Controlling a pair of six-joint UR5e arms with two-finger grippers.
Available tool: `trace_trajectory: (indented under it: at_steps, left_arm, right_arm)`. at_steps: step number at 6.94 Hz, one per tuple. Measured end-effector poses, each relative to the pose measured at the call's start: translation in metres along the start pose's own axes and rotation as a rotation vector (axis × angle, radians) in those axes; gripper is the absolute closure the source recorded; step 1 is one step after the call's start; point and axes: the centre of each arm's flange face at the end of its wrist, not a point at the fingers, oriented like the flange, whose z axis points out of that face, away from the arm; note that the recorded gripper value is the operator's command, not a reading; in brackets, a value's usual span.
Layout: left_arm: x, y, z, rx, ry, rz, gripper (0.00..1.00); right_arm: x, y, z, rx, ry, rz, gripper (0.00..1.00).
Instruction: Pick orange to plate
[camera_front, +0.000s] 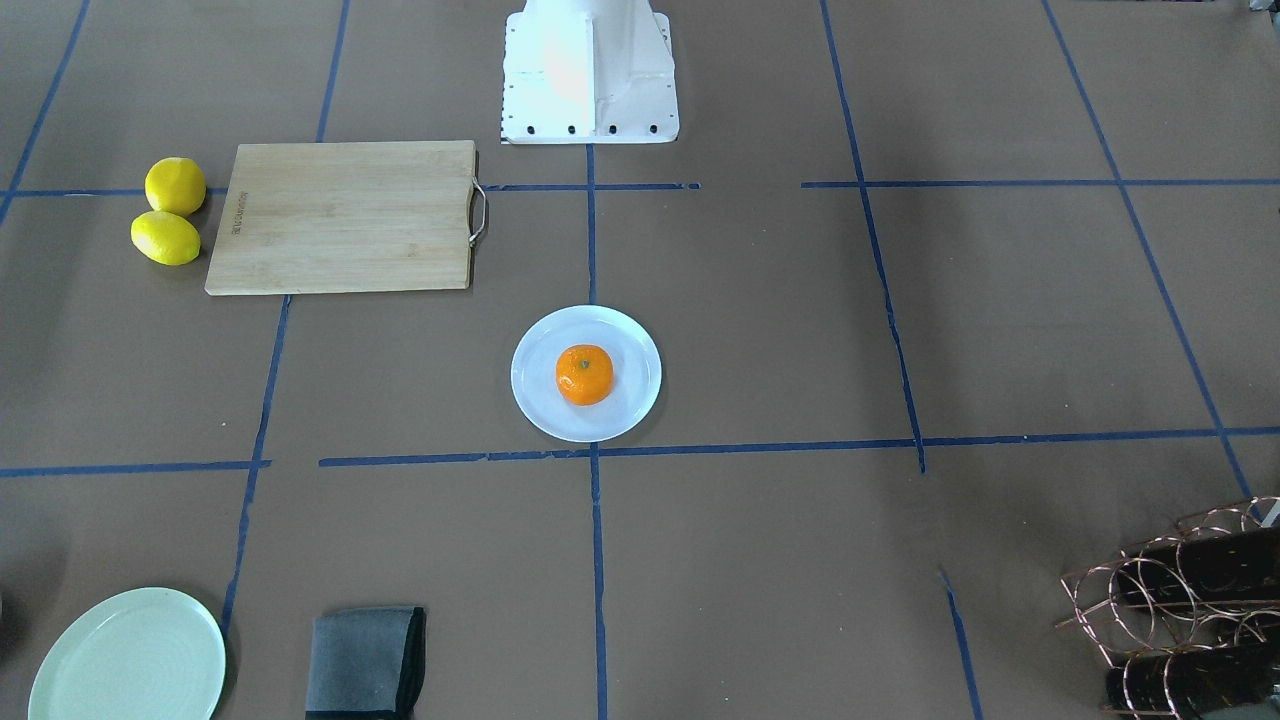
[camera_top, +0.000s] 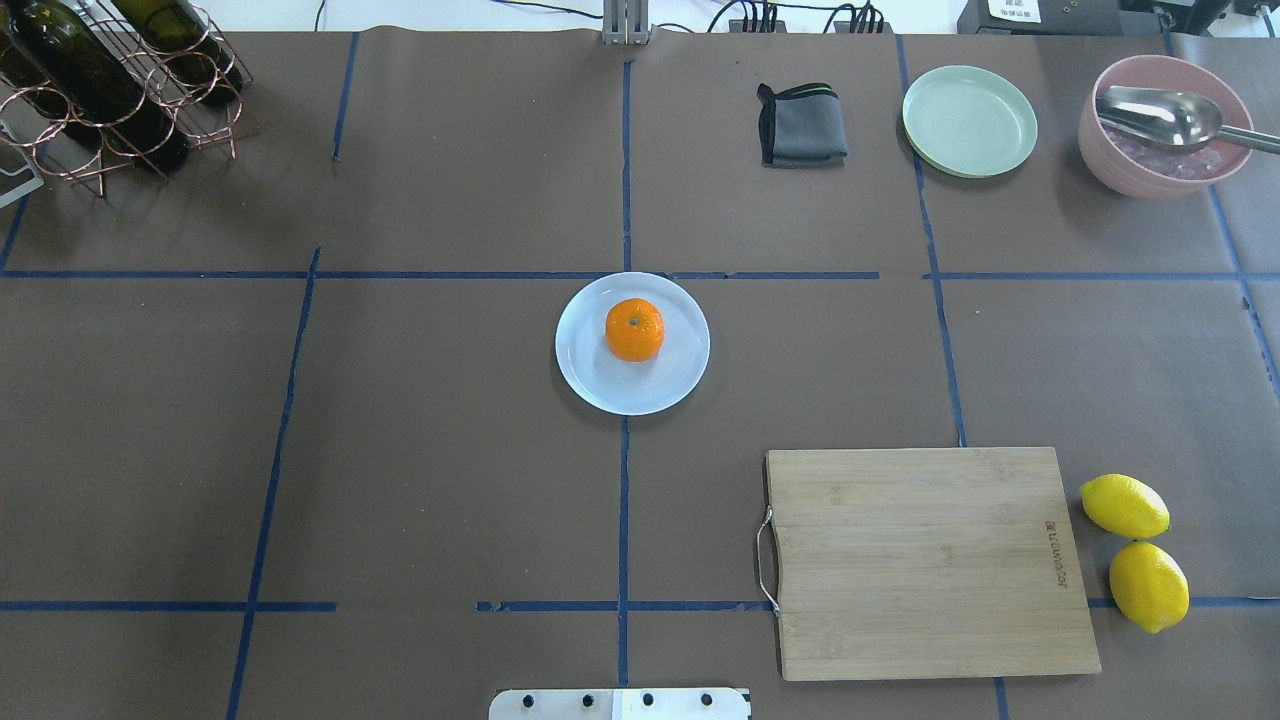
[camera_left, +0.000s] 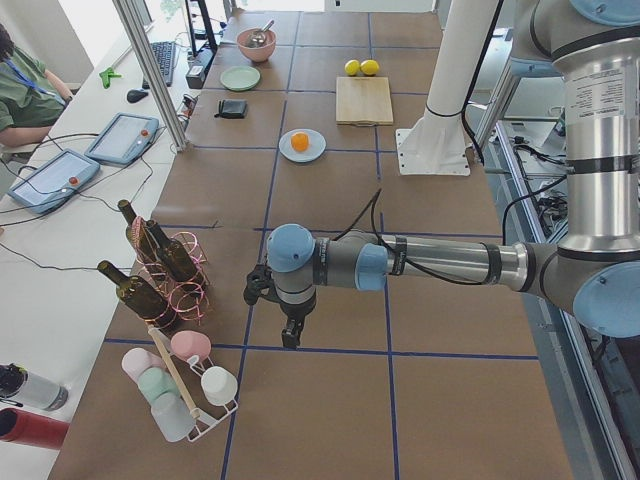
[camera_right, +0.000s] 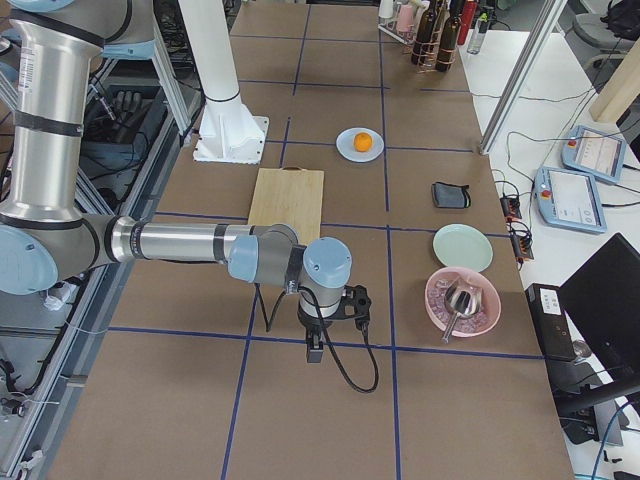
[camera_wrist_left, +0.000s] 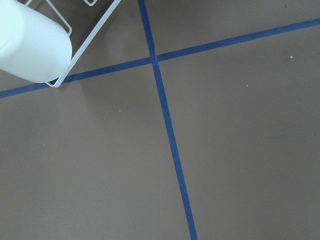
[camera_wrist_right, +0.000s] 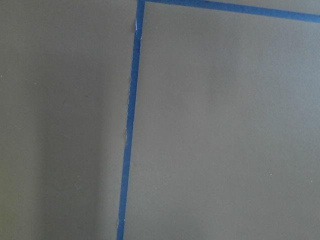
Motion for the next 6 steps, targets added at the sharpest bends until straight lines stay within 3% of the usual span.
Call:
trace_trajectory:
  at_steps: [6]
  left_arm:
    - [0.0008,-0.0013,-0.0009,0.003,0.001,0.003,0.0]
  right_arm:
    - [0.0037,0.0019,0.0041,-0.008,-0.002,0.009,0.0]
